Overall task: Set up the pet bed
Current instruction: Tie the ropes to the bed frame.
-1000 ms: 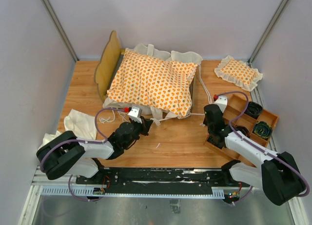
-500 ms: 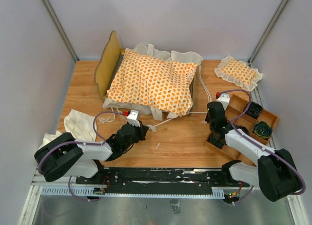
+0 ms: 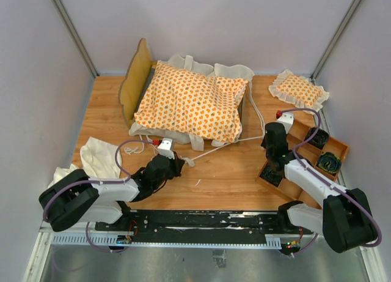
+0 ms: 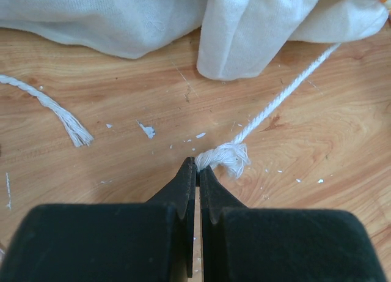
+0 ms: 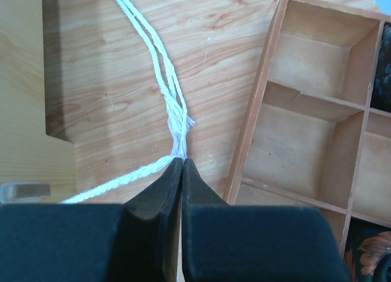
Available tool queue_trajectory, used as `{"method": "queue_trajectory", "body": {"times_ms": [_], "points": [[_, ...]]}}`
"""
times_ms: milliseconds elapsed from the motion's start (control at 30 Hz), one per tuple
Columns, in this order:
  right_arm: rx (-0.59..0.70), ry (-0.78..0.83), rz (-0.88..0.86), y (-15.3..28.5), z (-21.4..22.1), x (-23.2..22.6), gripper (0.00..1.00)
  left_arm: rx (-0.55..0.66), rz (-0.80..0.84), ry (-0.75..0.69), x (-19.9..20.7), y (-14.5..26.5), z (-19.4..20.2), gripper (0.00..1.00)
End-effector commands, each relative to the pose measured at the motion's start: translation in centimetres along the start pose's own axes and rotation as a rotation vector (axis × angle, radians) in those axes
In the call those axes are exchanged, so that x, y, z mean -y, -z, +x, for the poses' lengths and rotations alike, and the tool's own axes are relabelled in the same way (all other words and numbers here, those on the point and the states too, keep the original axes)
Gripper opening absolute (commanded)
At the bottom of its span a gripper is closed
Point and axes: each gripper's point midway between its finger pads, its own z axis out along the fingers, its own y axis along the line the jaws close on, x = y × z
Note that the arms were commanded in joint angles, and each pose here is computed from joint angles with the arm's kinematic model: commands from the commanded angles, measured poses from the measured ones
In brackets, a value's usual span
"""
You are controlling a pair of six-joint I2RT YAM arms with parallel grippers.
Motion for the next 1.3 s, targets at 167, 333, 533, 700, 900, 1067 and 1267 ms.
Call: {"method": "queue_trajectory", "body": {"times_ms": [167,333,533,700,900,1067,1267], "points": [[0.101,-0.028,0.086,0.1,-4.1,1.9,0.0,0.014,-0.149,0.052,-2.4,0.9,-0.8,0.0],[0.095,-0.027,0.069,0.1,-4.1,1.5,0.0,0.001,-0.162,0.057,-2.6,1.2,-0.8,0.0],[0.017,-0.05,-0.007,0.7,-2.4,0.4,0.0,-0.01,-0.059,0.098,-0.7,1.2,-0.5,0.0],[-0.106,-0.055,-0.184,2.0,0.0,-2.4,0.0,-0.044,0.136,0.078,3.4,0.7,-0.6,0.0],[-0.226,-0.105,-0.348,4.3,1.7,-4.9,0.0,-0.023,0.3,0.067,6.7,0.9,-0.8,0.06],[-0.315,-0.18,-0.484,6.5,3.9,-6.8,0.0,-0.064,0.394,0.02,9.0,0.7,-0.4,0.12],[-0.32,-0.112,-0.535,7.5,4.4,-6.7,0.3,-0.047,0.455,0.022,10.5,1.1,-1.1,0.36]]}}
